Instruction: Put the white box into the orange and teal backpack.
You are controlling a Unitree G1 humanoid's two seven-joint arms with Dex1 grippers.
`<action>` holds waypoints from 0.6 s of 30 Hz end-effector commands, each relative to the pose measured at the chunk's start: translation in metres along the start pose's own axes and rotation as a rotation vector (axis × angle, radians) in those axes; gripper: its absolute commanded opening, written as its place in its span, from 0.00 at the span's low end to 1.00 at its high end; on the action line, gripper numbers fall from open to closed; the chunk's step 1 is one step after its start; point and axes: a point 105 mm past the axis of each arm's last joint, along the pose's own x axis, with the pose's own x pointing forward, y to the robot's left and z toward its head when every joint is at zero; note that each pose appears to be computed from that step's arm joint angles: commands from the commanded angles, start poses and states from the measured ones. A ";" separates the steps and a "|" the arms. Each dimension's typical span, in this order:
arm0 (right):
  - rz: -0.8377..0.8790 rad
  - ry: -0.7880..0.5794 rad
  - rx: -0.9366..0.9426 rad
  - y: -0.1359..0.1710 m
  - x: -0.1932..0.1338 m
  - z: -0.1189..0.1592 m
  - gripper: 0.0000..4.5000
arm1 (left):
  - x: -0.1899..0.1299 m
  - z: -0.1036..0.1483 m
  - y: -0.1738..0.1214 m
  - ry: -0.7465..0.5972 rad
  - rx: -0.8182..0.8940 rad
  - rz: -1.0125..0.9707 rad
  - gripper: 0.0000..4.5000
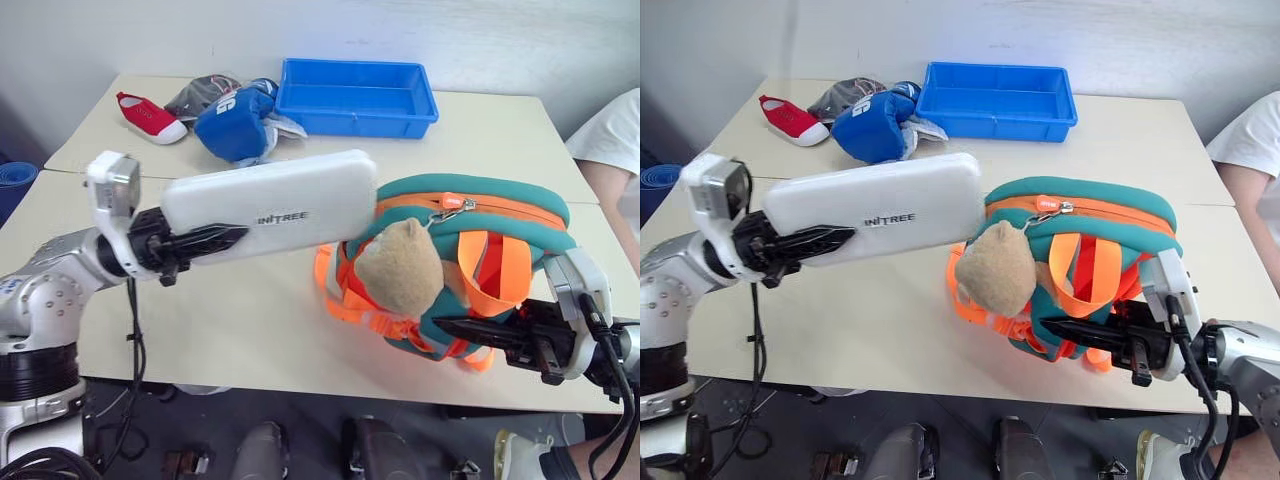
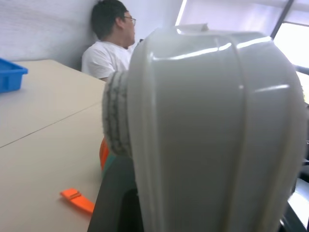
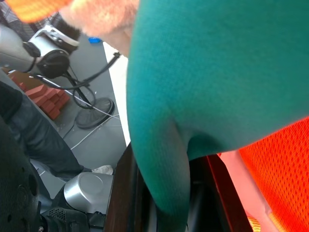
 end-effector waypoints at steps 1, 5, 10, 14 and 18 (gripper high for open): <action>0.008 0.000 0.010 0.001 -0.001 0.003 0.00 | 0.016 -0.008 0.004 0.086 0.107 -0.063 0.29; 0.019 0.033 0.033 0.002 -0.004 -0.002 0.00 | 0.032 -0.020 0.013 0.248 0.233 -0.109 0.29; 0.012 0.046 0.034 0.000 -0.005 -0.003 0.00 | 0.070 -0.024 0.014 0.411 0.264 -0.172 0.29; 0.014 0.049 0.028 0.000 -0.002 -0.005 0.00 | 0.130 -0.019 0.004 0.397 0.278 -0.248 0.29; 0.007 0.033 0.020 -0.003 0.000 -0.005 0.00 | 0.174 -0.035 -0.002 0.399 0.316 -0.305 0.29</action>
